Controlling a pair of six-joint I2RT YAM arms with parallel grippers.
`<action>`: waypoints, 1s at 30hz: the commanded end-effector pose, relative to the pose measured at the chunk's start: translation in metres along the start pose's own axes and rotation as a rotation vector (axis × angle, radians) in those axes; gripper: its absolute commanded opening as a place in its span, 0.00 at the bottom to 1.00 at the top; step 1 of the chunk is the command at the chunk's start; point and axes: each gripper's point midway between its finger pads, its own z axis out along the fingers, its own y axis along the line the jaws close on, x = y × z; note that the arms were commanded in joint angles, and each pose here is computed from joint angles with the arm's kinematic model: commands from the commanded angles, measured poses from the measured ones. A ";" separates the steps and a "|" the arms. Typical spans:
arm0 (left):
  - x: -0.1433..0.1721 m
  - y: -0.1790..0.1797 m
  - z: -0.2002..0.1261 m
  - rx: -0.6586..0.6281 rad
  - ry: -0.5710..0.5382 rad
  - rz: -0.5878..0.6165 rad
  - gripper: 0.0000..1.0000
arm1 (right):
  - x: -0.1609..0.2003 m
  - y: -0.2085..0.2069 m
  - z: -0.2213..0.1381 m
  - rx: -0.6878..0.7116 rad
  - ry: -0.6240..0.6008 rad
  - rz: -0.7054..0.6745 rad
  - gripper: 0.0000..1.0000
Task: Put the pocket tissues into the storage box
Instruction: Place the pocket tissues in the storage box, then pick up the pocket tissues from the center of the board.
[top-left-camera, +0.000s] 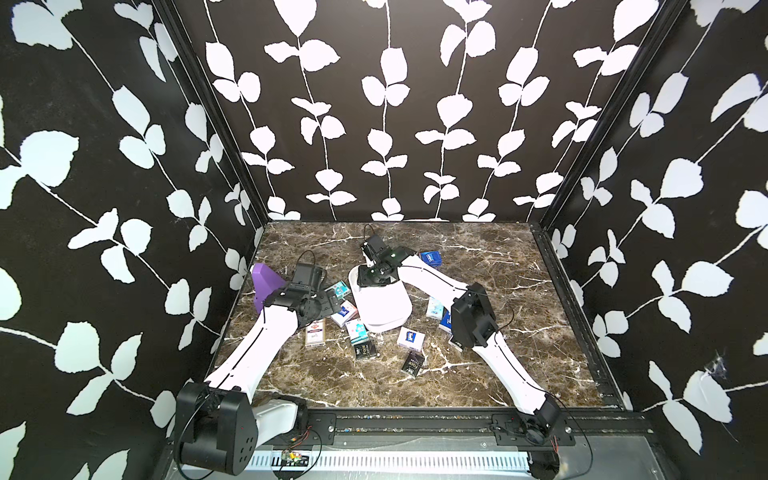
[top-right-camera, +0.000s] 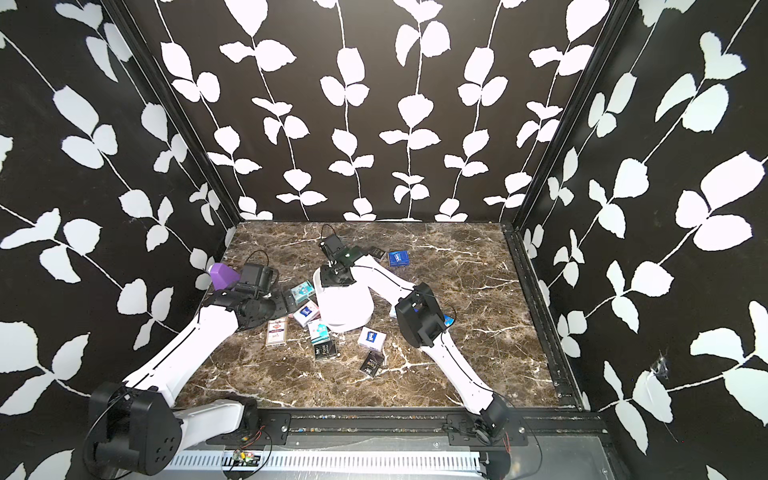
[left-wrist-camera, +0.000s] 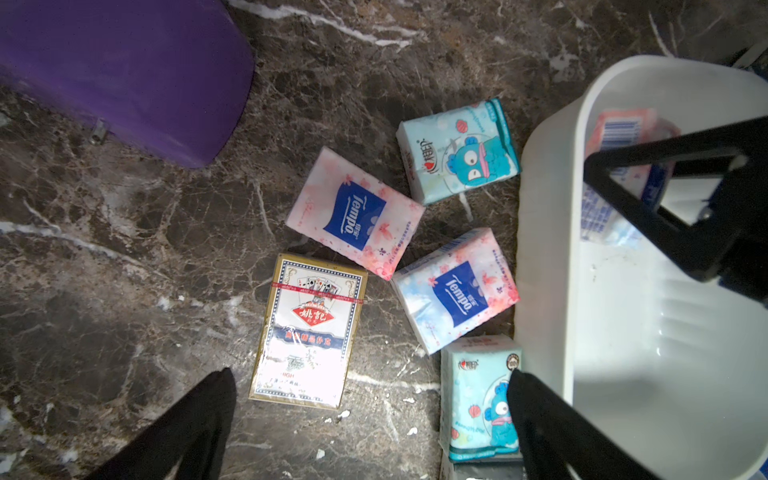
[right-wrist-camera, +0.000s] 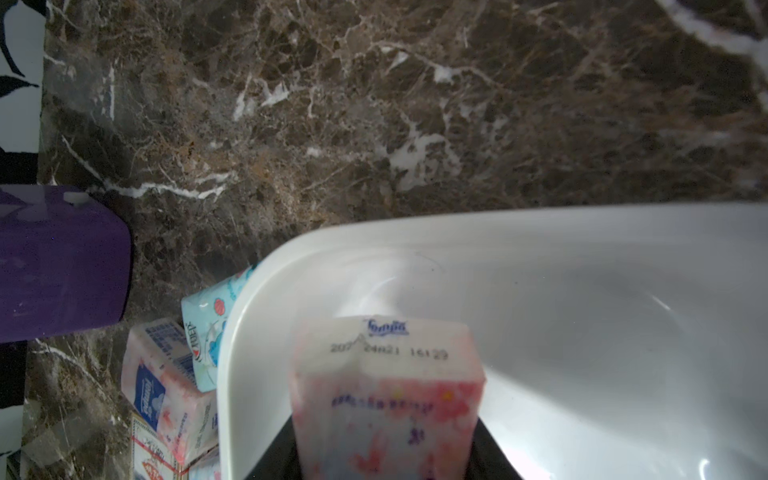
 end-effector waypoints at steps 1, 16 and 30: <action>0.000 0.002 -0.007 -0.002 0.001 0.001 0.99 | -0.013 0.006 -0.003 -0.004 -0.040 -0.001 0.51; -0.001 -0.005 -0.011 0.048 -0.014 -0.034 0.99 | -0.051 0.030 -0.060 -0.095 -0.149 -0.034 0.65; 0.003 -0.058 0.006 0.261 0.070 -0.018 0.99 | -0.022 -0.050 -0.166 0.099 -0.190 0.035 0.75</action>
